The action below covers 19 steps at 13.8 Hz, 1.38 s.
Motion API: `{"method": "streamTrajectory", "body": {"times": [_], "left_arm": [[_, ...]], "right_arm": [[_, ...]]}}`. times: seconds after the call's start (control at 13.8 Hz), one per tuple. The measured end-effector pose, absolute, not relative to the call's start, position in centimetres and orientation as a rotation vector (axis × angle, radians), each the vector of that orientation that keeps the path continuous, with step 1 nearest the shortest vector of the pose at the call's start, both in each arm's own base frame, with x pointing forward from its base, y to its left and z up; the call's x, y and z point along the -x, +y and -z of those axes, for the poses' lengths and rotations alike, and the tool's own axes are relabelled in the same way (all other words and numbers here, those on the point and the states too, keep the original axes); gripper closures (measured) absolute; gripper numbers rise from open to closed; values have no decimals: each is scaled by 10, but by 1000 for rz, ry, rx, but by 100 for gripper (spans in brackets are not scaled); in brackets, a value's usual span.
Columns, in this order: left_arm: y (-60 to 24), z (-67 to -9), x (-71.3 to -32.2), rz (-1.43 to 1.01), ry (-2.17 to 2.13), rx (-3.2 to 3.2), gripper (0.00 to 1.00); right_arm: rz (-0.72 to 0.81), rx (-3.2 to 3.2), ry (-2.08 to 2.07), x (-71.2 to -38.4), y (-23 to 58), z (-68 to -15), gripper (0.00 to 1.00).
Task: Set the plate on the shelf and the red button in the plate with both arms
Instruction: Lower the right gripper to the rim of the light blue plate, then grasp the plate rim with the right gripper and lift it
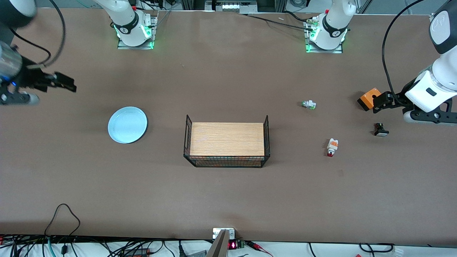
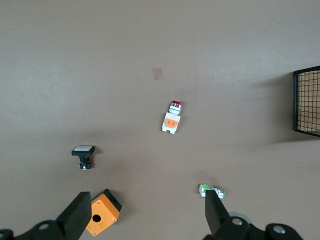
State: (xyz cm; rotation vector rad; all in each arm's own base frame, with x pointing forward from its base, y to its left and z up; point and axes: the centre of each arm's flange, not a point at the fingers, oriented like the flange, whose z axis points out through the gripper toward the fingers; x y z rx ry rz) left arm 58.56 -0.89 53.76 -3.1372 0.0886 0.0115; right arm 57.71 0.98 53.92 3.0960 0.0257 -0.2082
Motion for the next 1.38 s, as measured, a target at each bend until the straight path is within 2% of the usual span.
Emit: {"method": "streamTrajectory", "body": {"times": [0.22, 0.36, 0.73, 0.94, 1.23, 1.31, 1.38], "left_arm": [[-6, -537, -585, -18, 84, 3137, 0], [-6, -537, -585, -18, 84, 3137, 0], [-6, -537, -585, -19, 84, 3137, 0], [-6, -537, -585, -19, 85, 3137, 0], [-6, -537, -585, -19, 86, 3137, 0], [-6, -537, -585, -19, 86, 3137, 0], [-6, -537, -585, -19, 86, 3137, 0]], "right_arm": [[219, -3069, 47, -597, 15, -496, 0], [185, -3071, 32, -599, 7, -457, 0], [130, -3082, -44, -560, -31, -326, 0], [125, -3081, -48, -543, -35, -272, 0], [157, -3072, -59, -538, -42, -221, 1], [155, -3070, -61, -538, -44, -211, 4], [161, -3069, -62, -538, -45, -202, 17]]}}
